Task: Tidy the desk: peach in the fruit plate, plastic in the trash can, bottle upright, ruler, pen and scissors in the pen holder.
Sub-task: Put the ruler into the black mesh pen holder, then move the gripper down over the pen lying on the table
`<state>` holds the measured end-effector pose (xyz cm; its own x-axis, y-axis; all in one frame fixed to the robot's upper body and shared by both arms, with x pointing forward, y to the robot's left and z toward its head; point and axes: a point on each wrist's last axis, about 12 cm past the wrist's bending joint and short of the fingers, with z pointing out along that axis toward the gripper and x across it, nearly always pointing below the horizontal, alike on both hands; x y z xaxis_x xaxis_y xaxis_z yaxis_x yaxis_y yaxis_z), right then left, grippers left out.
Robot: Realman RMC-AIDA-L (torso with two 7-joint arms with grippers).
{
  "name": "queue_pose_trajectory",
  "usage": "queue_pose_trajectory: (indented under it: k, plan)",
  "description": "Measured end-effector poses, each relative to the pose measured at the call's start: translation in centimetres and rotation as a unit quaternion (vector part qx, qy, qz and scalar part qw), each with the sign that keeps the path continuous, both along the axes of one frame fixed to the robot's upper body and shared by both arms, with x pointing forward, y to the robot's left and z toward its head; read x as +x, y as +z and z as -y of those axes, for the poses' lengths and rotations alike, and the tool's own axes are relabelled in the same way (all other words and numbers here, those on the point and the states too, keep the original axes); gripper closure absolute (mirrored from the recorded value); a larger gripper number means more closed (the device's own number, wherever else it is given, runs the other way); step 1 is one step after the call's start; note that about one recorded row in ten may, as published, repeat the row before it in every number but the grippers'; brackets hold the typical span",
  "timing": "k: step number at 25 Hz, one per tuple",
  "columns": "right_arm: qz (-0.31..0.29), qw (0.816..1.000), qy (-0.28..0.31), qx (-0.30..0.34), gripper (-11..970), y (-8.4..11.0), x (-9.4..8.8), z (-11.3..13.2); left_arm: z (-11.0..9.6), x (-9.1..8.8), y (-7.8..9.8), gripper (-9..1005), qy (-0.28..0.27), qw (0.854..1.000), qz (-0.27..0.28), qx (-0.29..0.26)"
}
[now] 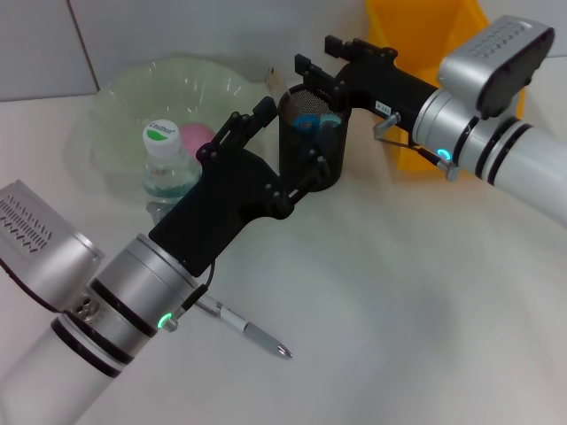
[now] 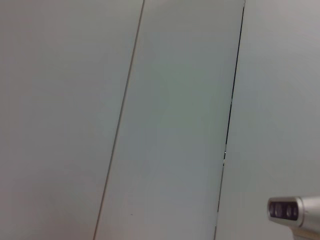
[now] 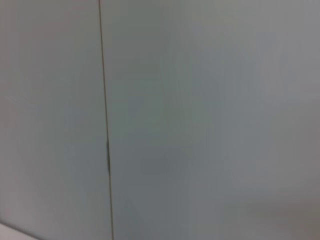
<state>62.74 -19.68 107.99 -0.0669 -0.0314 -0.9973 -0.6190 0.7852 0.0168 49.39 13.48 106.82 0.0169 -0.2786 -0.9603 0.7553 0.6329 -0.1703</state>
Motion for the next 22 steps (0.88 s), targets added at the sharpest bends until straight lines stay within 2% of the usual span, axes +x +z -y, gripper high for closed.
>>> queue_pose_trajectory:
  k: [5,11,15,17,18,19,20,21,22]
  plan:
    - [0.001,1.000,0.001,0.015,349,0.1,-0.3,0.7,-0.1,0.0,0.0,204,0.000,1.000,0.000,0.001]
    - [-0.012,0.999,0.000,0.042,260,-0.2,-1.0,1.6,-0.2,0.0,0.0,203,0.000,1.000,-0.001,0.001]
    - [-0.019,0.996,0.018,0.089,200,0.2,-2.5,4.1,-0.6,-0.1,0.0,203,-0.018,1.000,-0.009,0.002]
    - [-0.034,0.992,0.049,0.113,200,1.0,-3.5,5.9,-1.9,-0.2,0.0,203,-0.069,0.997,-0.032,0.010]
    - [-0.034,0.992,0.049,0.113,200,1.0,-3.5,5.9,-1.9,-0.2,0.0,203,-0.069,0.997,-0.032,0.010]
    - [-0.042,0.989,0.071,0.122,200,1.8,-4.3,7.0,-2.5,-0.3,0.1,203,-0.088,0.995,-0.039,0.018]
    - [-0.043,0.988,0.079,0.123,200,2.1,-4.7,7.6,-3.8,-0.5,0.3,202,-0.115,0.991,-0.054,0.034]
    - [-0.043,0.988,0.079,0.123,201,2.1,-4.7,7.6,-3.8,-0.5,0.3,202,-0.115,0.991,-0.054,0.034]
    - [-0.044,0.987,0.090,0.122,201,2.6,-5.0,8.1,-4.9,-0.6,0.5,202,-0.127,0.988,-0.064,0.052]
